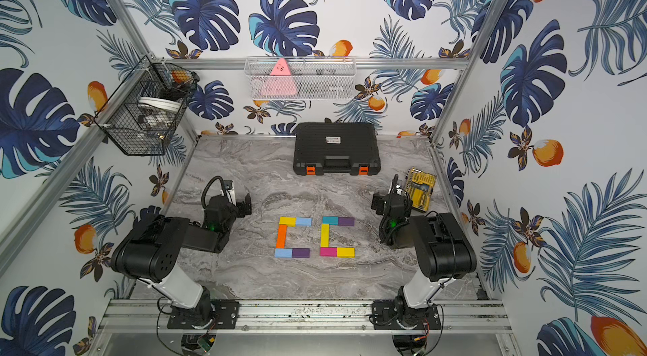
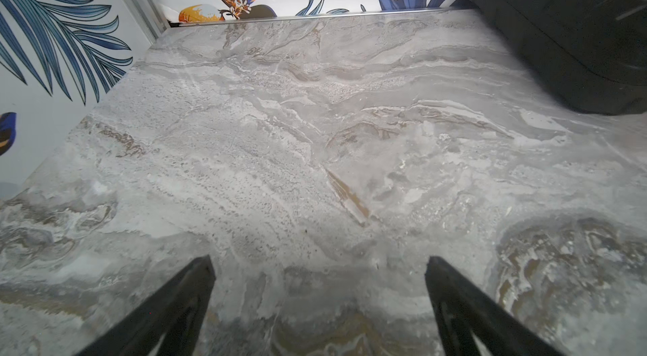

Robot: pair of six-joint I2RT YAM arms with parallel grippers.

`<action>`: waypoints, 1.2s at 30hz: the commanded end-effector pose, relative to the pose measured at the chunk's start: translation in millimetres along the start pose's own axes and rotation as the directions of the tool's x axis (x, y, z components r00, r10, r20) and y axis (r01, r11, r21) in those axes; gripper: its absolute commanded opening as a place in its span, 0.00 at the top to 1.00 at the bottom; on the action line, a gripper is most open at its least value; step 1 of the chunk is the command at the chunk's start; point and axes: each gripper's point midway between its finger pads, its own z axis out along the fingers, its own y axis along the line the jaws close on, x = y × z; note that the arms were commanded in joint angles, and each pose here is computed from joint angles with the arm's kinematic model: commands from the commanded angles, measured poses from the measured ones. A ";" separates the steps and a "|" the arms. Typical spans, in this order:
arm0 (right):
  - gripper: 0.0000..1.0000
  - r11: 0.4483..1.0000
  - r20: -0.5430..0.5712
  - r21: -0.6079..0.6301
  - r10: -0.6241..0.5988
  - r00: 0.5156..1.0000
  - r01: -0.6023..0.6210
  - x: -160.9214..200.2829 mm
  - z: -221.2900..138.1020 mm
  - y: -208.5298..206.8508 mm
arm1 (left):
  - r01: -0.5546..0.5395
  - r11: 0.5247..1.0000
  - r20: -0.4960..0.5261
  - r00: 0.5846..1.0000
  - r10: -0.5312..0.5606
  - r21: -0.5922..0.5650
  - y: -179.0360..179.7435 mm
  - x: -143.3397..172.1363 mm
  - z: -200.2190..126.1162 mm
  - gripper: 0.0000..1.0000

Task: Assemble the letter c with building blocks
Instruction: Reset both arms

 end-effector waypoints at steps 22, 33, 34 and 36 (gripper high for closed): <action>0.00 0.999 0.050 -0.050 0.007 0.999 -0.005 -12.3 -0.4 5.6 | -0.027 1.000 0.061 0.998 0.026 0.014 -6.4 -13.0 -3.4 0.01; 0.00 0.999 0.050 -0.049 0.005 0.999 -0.003 -12.2 -0.1 5.4 | -0.028 1.000 0.060 0.998 0.027 0.015 -6.5 -12.8 -3.6 0.01; 0.00 0.999 0.054 -0.049 0.005 0.999 -0.003 -13.1 -0.3 5.4 | -0.028 1.000 0.061 0.998 0.027 0.014 -6.3 -13.0 -3.3 0.01; 0.00 0.999 0.058 -0.045 -0.002 0.998 0.005 -14.0 -0.7 6.6 | -0.027 1.000 0.061 0.998 0.026 0.014 -6.3 -12.8 -3.4 0.01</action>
